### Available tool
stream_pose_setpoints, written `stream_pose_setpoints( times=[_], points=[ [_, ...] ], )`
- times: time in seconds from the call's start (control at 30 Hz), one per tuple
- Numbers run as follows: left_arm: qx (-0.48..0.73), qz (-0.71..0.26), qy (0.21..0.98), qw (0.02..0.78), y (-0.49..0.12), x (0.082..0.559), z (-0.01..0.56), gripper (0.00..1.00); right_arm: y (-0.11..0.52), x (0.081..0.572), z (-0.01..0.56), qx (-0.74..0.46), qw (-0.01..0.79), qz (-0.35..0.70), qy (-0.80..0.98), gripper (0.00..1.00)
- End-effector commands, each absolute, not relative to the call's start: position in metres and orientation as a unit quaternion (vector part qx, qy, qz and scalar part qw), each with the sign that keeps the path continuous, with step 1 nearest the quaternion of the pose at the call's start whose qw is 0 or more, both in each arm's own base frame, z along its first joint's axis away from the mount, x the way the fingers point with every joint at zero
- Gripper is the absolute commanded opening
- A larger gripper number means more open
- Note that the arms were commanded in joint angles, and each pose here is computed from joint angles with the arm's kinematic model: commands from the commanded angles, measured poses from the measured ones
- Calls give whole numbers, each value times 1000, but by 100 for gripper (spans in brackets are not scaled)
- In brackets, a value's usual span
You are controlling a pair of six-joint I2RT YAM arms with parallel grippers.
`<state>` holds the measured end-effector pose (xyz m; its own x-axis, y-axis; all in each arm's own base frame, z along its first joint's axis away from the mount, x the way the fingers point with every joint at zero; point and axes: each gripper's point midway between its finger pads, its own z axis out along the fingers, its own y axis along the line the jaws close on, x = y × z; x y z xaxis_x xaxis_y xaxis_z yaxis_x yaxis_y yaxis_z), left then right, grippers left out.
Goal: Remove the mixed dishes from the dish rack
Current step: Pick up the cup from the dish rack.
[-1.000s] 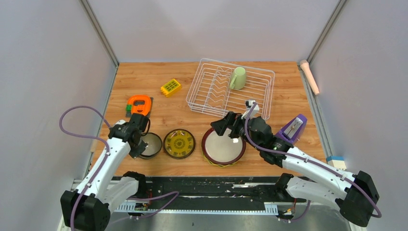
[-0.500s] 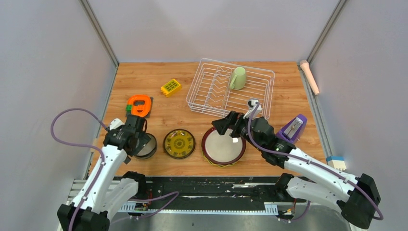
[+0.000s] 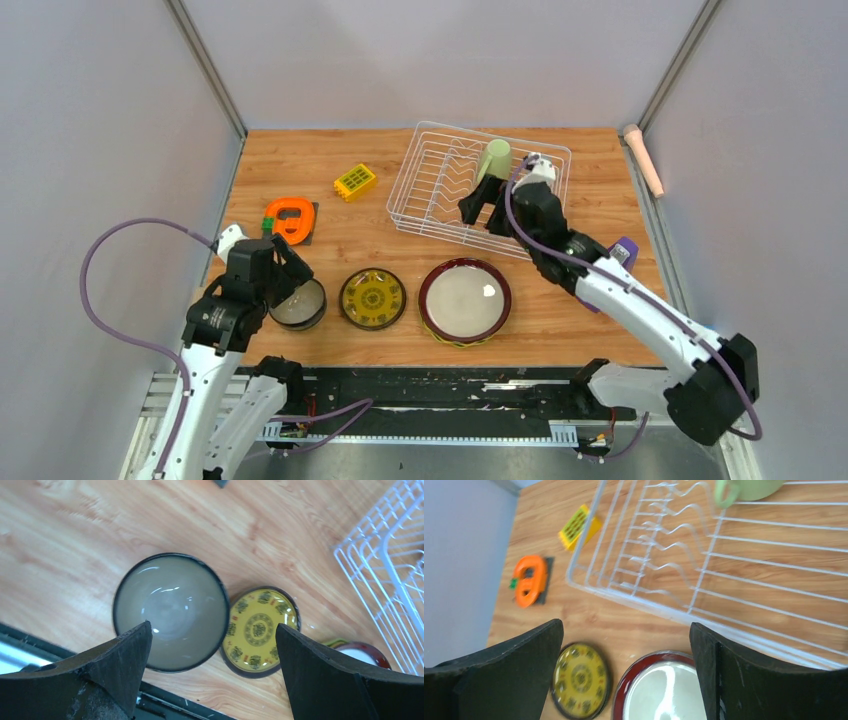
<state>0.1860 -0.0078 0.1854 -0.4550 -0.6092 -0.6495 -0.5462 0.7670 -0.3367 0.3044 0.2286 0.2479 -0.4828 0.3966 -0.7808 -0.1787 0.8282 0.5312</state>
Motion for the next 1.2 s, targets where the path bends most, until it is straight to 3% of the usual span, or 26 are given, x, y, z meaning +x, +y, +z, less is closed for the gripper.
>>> stream_pose_setpoints(
  times=[0.0, 0.23, 0.43, 0.83, 1.0, 1.17],
  points=[
    [-266, -103, 848, 448, -29, 208, 215, 100, 193, 351, 231, 102, 487, 172, 850, 100],
    [-247, -114, 848, 454, -35, 214, 200, 100, 179, 434, 213, 168, 501, 42, 848, 100],
    [-243, -112, 847, 459, -34, 210, 197, 100, 168, 504, 169, 210, 464, 39, 860, 100],
    [-244, -114, 843, 465, -33, 211, 197, 100, 154, 556, 123, 208, 456, -12, 865, 98],
    [-244, -114, 845, 462, -34, 211, 195, 100, 147, 564, 113, 204, 454, -27, 867, 90],
    [-243, -115, 845, 462, -34, 210, 195, 100, 146, 561, 106, 202, 442, -14, 874, 69]
  ],
)
